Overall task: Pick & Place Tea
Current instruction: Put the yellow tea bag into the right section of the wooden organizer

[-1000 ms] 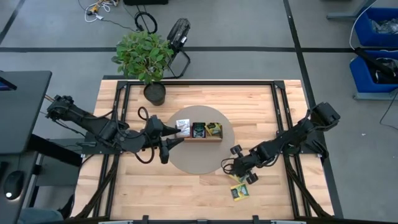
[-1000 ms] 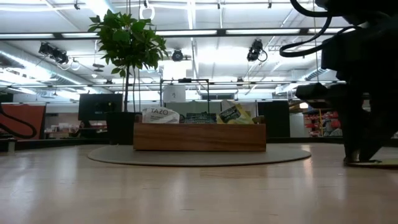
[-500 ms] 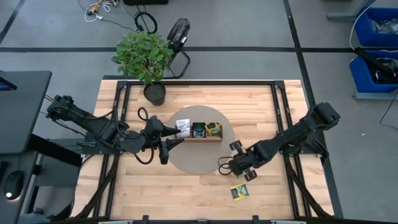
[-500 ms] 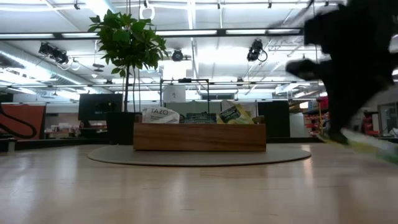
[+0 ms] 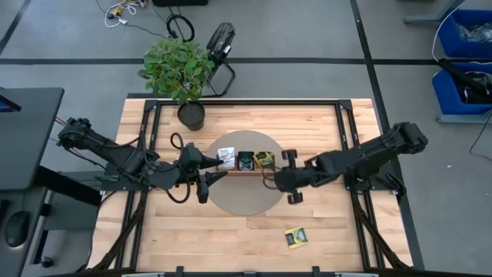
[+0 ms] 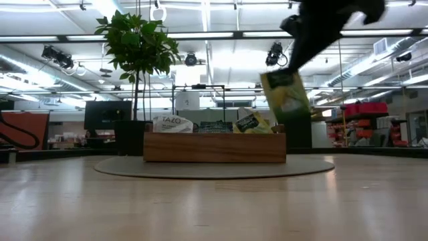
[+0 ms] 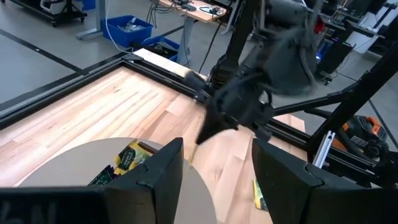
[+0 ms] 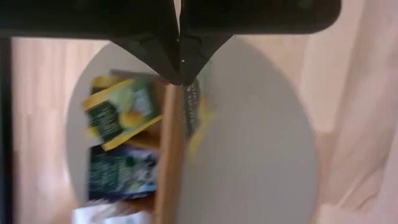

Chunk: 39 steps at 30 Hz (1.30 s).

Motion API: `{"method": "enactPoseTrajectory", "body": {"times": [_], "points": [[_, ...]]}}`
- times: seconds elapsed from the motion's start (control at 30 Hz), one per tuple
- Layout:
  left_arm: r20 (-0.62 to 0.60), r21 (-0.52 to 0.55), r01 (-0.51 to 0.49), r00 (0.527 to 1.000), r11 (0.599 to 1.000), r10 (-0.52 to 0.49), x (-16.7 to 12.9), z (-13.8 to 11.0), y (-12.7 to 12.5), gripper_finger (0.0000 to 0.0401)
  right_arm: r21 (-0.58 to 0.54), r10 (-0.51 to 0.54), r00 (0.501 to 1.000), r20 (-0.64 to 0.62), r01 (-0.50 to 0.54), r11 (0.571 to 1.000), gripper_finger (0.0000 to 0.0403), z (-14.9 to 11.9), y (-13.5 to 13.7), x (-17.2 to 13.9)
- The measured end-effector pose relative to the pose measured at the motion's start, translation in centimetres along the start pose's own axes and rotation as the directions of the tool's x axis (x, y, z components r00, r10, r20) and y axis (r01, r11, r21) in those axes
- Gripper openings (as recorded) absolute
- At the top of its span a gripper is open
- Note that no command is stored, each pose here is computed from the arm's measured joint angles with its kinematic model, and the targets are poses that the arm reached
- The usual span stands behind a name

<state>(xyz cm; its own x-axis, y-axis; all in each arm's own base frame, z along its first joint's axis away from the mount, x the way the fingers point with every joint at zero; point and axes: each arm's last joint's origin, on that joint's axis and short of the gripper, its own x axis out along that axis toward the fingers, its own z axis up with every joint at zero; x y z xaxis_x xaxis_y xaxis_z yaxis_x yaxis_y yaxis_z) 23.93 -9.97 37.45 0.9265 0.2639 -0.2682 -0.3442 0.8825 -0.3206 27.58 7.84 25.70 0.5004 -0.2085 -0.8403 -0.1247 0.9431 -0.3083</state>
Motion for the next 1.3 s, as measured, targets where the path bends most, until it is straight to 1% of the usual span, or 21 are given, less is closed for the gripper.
{"method": "enactPoseTrajectory", "body": {"times": [0.1,0.27,0.43,0.53,0.73,0.9,1.0,1.3], "points": [[-0.001,0.0,0.002,1.0,1.0,-0.002,0.0,0.0,0.0,0.0197,0.053,-0.046,0.998,0.051,0.043,0.998,0.0,1.1,-1.7,-0.2],[-0.001,0.0,0.002,1.0,1.0,-0.002,0.0,0.0,0.0,0.0197,0.158,-0.106,0.993,0.058,0.096,0.983,0.0,1.4,-4.4,0.3],[-0.002,-0.001,0.004,1.0,1.0,-0.004,0.0,0.0,0.0,0.0197,0.154,-0.109,0.993,0.054,0.1,0.983,0.0,1.2,-6.4,0.9],[-0.003,0.0,0.004,1.0,1.0,-0.004,0.0,0.0,0.0,0.0197,0.154,-0.097,0.994,0.045,0.089,0.984,0.0,1.2,-7.1,1.7],[-0.003,0.0,0.005,1.0,1.0,-0.005,0.0,0.0,0.0,0.0197,0.132,-0.053,0.999,0.007,0.051,0.99,0.0,1.4,-7.2,4.2],[-0.004,0.0,0.004,1.0,1.0,-0.004,0.0,0.0,0.0,0.0197,0.1,-0.026,0.998,-0.061,0.032,0.995,0.0,1.2,-6.8,6.0],[-0.005,0.001,0.004,1.0,1.0,-0.004,0.0,0.0,0.0,0.0197,0.074,-0.021,0.996,-0.081,0.027,0.997,0.0,1.1,-6.6,6.7],[-0.008,0.008,0.001,1.0,1.0,-0.001,0.0,-0.1,0.0,0.0197,0.056,-0.026,0.992,-0.121,0.033,0.998,0.0,0.8,-7.1,8.8]]}}
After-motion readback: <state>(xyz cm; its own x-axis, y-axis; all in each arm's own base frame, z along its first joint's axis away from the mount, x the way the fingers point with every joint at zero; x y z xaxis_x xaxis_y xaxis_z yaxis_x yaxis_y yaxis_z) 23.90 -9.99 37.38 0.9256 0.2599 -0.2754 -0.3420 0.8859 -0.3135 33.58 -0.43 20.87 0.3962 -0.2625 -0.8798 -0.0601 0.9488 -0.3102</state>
